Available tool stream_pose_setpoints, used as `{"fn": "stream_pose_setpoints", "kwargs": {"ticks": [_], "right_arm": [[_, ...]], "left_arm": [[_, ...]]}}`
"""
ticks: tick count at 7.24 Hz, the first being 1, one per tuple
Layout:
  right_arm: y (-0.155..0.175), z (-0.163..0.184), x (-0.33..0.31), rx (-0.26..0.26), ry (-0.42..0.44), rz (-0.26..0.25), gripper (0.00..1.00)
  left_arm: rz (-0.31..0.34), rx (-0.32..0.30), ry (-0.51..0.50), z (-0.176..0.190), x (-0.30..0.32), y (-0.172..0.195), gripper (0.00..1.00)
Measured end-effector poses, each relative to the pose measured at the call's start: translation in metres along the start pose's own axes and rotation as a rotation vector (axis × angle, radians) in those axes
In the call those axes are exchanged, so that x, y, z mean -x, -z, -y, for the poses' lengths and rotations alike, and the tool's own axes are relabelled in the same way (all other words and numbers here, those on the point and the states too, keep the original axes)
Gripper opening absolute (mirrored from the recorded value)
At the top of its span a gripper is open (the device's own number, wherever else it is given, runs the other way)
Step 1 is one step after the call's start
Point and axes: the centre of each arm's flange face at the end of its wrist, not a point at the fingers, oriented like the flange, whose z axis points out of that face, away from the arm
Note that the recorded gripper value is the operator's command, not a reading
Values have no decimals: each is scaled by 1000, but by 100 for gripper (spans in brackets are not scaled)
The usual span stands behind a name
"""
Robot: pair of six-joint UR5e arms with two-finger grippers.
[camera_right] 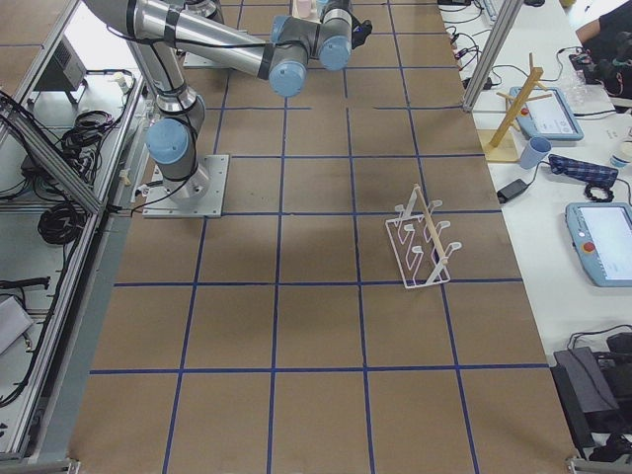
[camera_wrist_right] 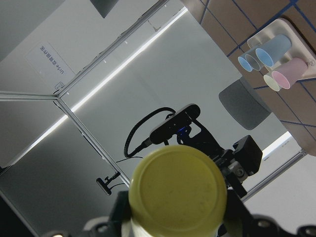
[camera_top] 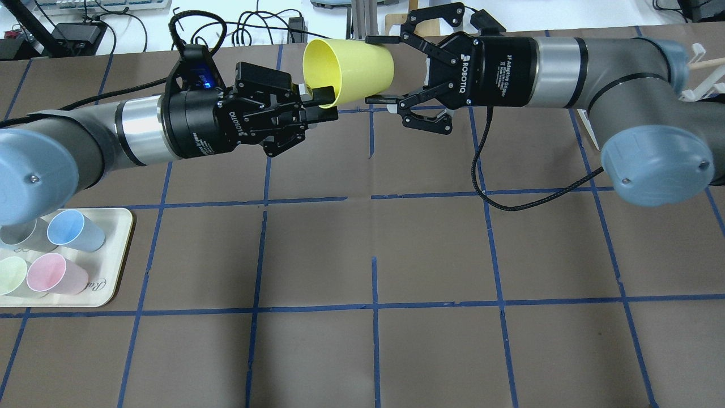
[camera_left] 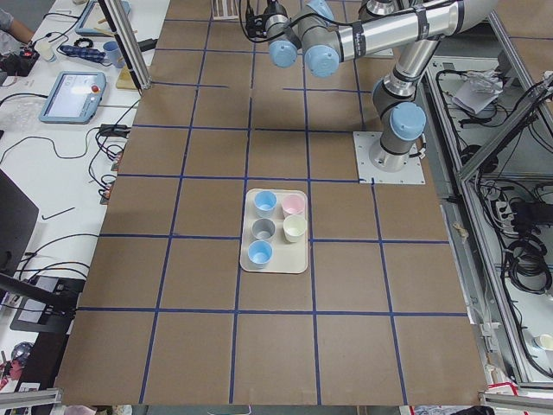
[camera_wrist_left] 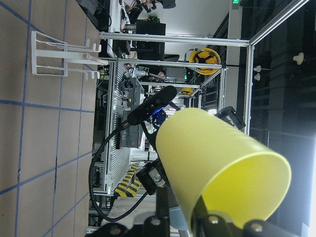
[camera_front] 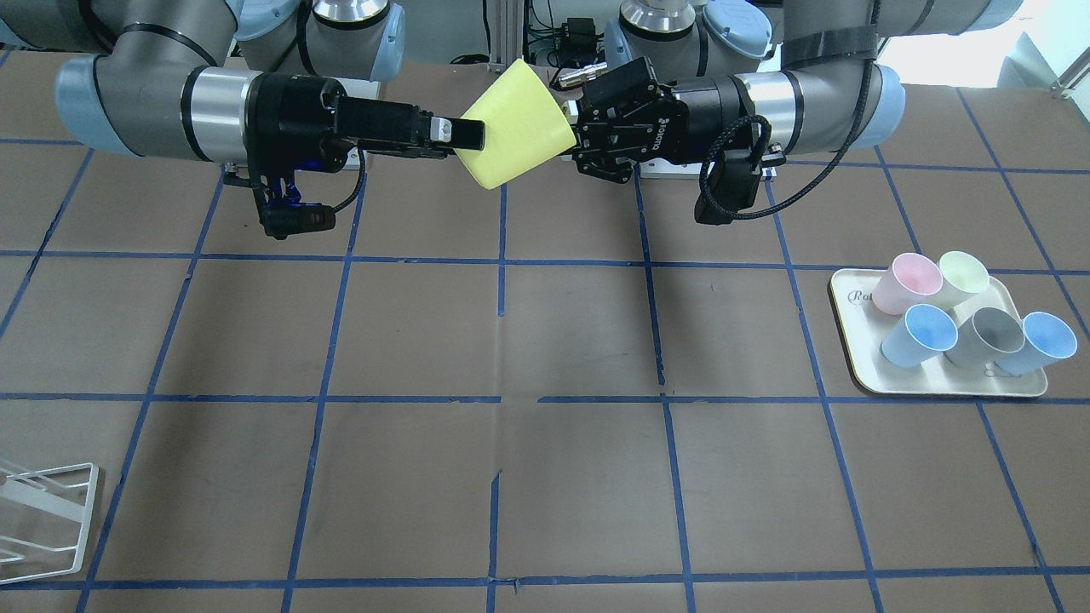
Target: Transfer IKEA cup to right arm and place on rack
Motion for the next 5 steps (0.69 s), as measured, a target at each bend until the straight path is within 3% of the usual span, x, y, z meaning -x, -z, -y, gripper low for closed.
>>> {"fn": "stream_pose_setpoints", "kwargs": {"ticks": [3, 5], "right_arm": [[9, 4, 1, -19, 1, 4, 11], [18, 7, 3, -34, -15, 16, 11]], "left_arm": [[-45, -32, 49, -2, -18, 1, 81], [-37, -41, 94, -7, -27, 9, 100]]}}
